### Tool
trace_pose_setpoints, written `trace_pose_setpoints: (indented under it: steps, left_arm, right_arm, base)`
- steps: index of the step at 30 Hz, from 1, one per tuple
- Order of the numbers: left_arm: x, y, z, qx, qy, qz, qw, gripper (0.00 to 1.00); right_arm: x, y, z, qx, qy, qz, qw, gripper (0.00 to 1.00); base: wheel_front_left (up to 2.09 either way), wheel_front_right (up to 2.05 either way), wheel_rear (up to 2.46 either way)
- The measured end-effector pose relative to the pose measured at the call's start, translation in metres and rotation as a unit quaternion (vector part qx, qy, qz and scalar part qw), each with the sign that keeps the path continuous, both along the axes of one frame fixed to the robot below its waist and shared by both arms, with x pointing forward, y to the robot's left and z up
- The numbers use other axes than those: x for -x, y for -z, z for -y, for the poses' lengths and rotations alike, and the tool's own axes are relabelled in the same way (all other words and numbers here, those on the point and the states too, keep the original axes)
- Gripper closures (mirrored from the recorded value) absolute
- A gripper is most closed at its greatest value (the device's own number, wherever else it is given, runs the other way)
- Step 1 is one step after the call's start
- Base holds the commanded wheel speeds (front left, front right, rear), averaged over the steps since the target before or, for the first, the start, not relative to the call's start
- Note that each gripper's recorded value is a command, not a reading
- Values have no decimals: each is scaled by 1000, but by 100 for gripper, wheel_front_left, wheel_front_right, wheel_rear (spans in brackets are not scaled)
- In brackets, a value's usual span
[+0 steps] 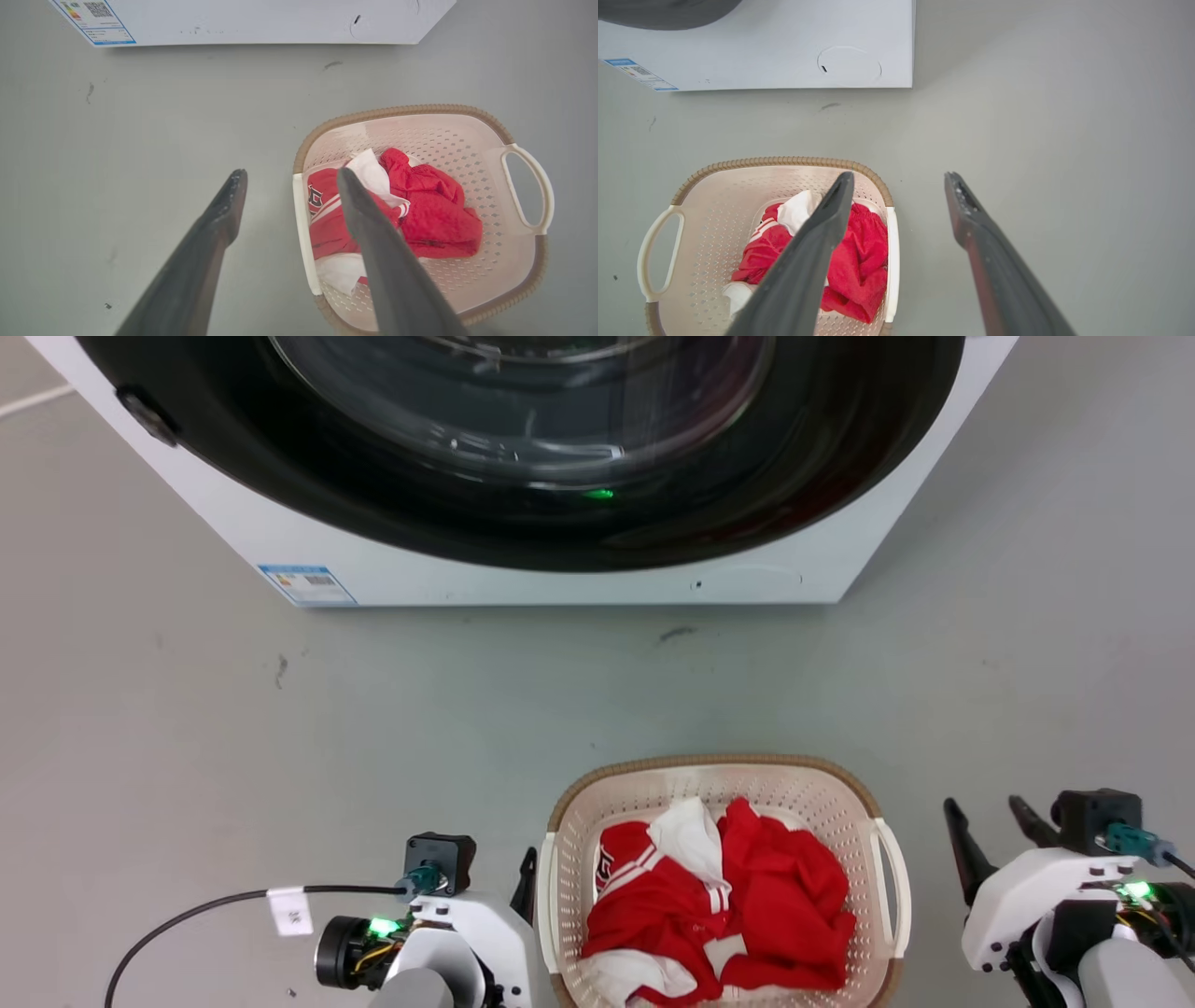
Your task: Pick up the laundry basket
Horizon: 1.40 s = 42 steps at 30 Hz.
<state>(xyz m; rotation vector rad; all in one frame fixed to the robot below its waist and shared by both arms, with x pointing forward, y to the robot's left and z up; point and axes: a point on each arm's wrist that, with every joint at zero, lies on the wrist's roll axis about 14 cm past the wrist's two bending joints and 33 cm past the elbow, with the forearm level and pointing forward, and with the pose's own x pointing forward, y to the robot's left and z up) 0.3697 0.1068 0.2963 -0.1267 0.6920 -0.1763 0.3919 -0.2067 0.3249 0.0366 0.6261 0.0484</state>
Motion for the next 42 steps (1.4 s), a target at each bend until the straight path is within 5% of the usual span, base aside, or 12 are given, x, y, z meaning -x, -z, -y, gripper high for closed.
trace_pose_setpoints:
  steps: [15, 42]
  left_arm:
    - [29, 70, 18, 15, 12, -166, 986, 0]
    - [39, 135, 21, 7, -19, -271, 962, 0]
  right_arm:
    - [26, 82, -11, -29, -16, -167, 985, 0]
    - [55, 162, -29, -39, -28, -326, 944, 0]
  base:
    - [0, 0, 0]
    - [0, 0, 0]
